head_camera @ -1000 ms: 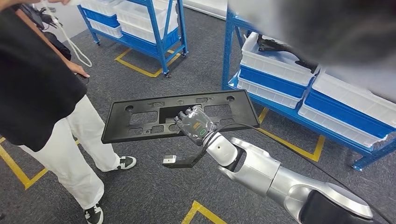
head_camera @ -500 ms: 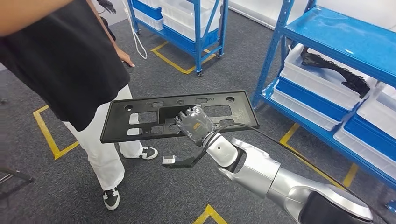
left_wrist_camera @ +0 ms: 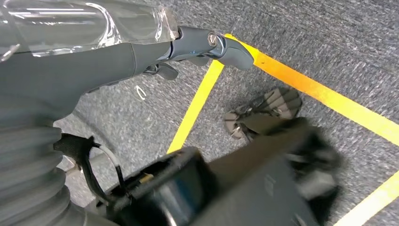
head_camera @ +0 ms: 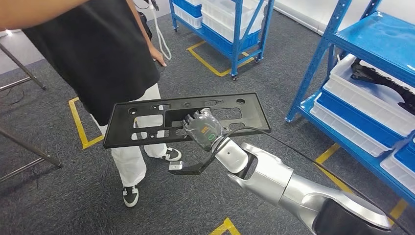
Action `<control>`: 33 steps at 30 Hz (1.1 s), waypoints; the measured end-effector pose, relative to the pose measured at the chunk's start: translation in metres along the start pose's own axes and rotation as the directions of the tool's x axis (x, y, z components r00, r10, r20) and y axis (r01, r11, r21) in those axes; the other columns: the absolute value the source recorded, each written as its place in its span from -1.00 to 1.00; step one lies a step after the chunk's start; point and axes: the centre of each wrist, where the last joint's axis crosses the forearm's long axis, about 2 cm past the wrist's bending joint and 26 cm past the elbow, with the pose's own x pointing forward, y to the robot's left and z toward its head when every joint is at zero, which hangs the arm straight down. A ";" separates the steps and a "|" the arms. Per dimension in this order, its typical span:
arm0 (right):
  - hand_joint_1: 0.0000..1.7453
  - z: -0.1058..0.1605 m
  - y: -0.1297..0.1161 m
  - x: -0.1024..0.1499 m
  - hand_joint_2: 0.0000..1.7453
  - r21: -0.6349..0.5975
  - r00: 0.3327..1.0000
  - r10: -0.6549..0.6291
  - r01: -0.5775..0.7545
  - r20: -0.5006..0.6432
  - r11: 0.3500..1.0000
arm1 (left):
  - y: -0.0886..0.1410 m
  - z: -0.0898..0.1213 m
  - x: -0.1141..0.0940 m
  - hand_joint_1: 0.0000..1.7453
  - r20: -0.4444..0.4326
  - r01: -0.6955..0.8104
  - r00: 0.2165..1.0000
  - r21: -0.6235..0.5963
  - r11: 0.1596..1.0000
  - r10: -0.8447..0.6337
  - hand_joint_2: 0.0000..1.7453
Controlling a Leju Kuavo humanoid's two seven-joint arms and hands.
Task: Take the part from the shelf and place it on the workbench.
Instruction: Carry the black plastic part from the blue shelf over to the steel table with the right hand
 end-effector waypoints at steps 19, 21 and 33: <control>1.00 0.002 -0.001 -0.002 1.00 0.005 1.000 0.007 -0.007 -0.003 1.000 | -0.002 0.000 0.002 -1.00 0.000 0.003 1.000 -0.004 1.000 -0.003 1.00; 1.00 0.001 -0.003 -0.002 1.00 0.000 1.000 0.007 -0.007 -0.003 1.000 | -0.003 0.000 -0.002 -1.00 -0.008 0.004 1.000 -0.005 1.000 -0.004 1.00; 1.00 0.001 -0.004 -0.003 1.00 0.000 1.000 0.007 -0.007 -0.004 1.000 | -0.002 0.000 0.000 -1.00 -0.017 0.015 1.000 -0.011 1.000 -0.015 1.00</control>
